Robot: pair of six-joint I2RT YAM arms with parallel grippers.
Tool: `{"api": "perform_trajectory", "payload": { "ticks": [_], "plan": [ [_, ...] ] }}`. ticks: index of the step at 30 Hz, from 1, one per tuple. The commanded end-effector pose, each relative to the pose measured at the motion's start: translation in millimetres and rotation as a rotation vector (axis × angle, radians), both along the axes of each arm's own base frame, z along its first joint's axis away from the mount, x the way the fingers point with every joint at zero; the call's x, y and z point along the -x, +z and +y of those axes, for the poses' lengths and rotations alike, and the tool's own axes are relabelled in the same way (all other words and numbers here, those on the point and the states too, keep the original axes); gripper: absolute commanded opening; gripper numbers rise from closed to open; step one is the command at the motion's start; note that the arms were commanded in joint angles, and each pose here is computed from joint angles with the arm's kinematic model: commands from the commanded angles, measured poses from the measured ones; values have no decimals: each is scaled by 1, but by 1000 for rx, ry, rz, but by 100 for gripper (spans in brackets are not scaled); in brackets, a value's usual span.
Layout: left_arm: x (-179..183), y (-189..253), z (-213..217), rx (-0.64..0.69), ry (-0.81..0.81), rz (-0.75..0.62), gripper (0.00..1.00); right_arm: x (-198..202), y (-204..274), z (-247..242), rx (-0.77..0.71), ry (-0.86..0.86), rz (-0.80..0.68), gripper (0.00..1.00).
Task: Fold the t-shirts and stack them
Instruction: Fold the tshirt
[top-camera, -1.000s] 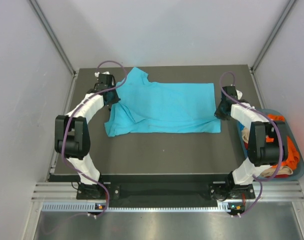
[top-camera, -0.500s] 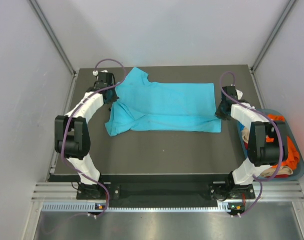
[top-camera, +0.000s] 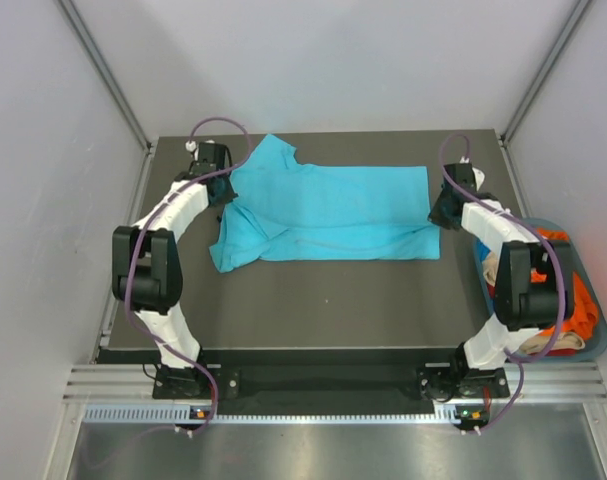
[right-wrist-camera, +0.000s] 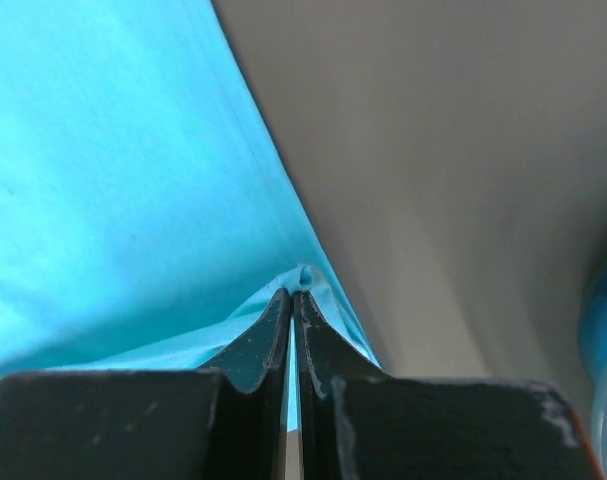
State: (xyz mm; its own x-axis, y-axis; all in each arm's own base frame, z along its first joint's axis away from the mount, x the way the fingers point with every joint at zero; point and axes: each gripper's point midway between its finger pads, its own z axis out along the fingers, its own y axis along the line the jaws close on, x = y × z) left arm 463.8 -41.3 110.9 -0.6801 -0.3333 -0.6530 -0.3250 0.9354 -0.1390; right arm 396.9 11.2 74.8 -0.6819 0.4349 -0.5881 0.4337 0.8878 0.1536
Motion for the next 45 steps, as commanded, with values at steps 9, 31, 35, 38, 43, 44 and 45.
{"api": "perform_trajectory", "payload": {
  "ticks": [9,31,35,38,43,44,45],
  "plan": [
    [-13,7,11,-27,43,-24,0,-30,2,-6,2,20,-46,0],
    [-31,-23,4,69,13,80,0,-32,-8,-13,12,10,-50,21],
    [-31,-5,5,54,-4,70,22,-30,21,-2,-31,48,-84,34],
    [-28,24,10,27,-1,17,43,-14,25,5,-40,48,-26,41],
    [-4,63,24,-38,33,-48,61,20,17,9,-67,8,56,38],
    [7,54,27,-39,38,-29,61,28,11,10,-69,6,76,38],
    [14,66,26,-22,39,-64,62,34,9,11,-75,2,91,38]
  ]
}}
